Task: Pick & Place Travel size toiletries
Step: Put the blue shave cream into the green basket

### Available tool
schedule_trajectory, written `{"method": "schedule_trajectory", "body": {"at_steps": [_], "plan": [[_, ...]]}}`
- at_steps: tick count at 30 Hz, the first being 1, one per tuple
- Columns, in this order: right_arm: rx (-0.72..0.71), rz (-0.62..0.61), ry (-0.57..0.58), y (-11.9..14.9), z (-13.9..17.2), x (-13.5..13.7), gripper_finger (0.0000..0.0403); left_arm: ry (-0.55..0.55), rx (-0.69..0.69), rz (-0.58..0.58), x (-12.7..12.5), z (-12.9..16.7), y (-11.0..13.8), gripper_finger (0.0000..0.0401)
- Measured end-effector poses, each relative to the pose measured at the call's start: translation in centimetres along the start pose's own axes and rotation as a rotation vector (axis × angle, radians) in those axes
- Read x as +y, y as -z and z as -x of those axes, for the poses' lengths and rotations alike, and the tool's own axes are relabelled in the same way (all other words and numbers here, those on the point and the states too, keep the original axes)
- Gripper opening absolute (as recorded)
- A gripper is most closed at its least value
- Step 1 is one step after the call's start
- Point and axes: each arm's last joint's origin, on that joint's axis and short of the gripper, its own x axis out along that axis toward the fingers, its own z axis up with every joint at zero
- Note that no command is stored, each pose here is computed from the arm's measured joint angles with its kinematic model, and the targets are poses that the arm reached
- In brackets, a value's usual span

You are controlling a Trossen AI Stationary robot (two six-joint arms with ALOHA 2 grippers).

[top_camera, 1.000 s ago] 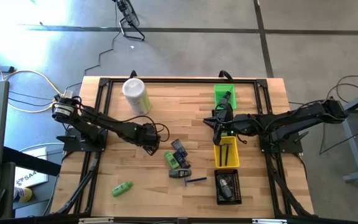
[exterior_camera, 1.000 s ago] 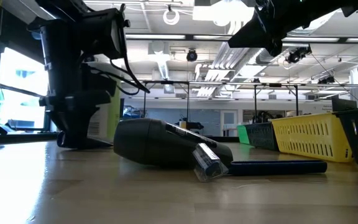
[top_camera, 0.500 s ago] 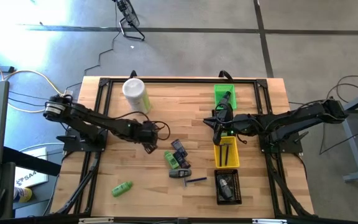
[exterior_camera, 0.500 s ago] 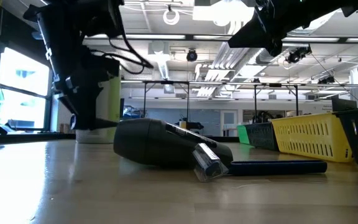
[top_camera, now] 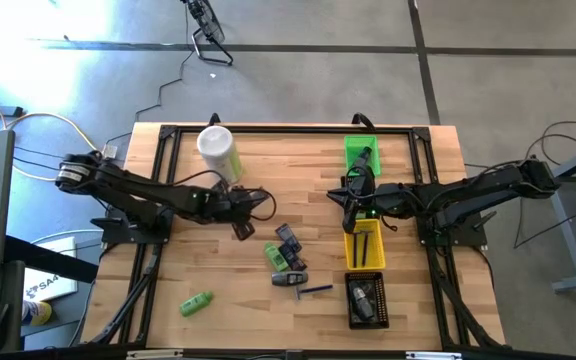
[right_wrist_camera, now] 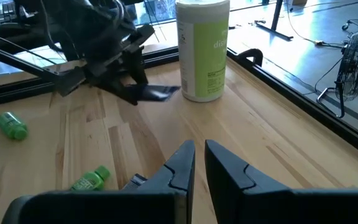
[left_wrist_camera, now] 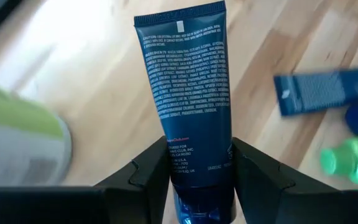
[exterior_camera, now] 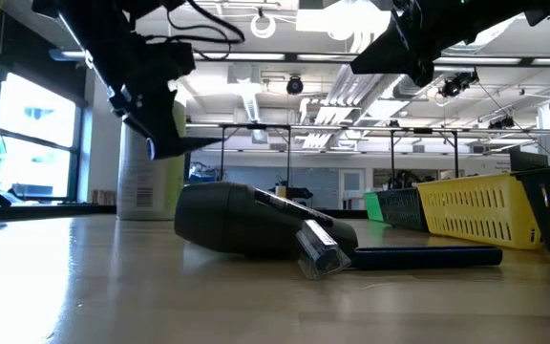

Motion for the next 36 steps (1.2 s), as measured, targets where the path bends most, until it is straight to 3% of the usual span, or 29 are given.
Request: {"method": "schedule_trajectory", "body": {"at_steps": [12, 17, 27, 31, 36], "plan": [[-0.061, -0.042, -0.016, -0.6, 0.0, 0.2, 0.0029, -0.005, -0.311, -0.125, -0.8, 0.8, -2.9, 0.0149], [-0.128, -0.137, -0.030, -1.4, 0.0, 0.1, 0.0029, -0.046, -0.421, -0.126, -1.0, 1.2, -3.9, 0.0149], [-0.168, -0.197, -0.026, -1.4, -1.6, -0.1, 0.0032, -0.094, -0.503, -0.112, -1.1, 1.6, -4.7, 0.0149], [-0.199, -0.188, -0.072, -1.0, -3.2, 0.3, 0.0061, -0.097, -0.502, -0.113, -1.0, 1.6, -4.7, 0.0149], [-0.288, -0.257, -0.091, -0.8, -5.2, 0.1, 0.0136, -0.098, -0.500, -0.114, -1.0, 1.6, -4.7, 0.0149]]}}
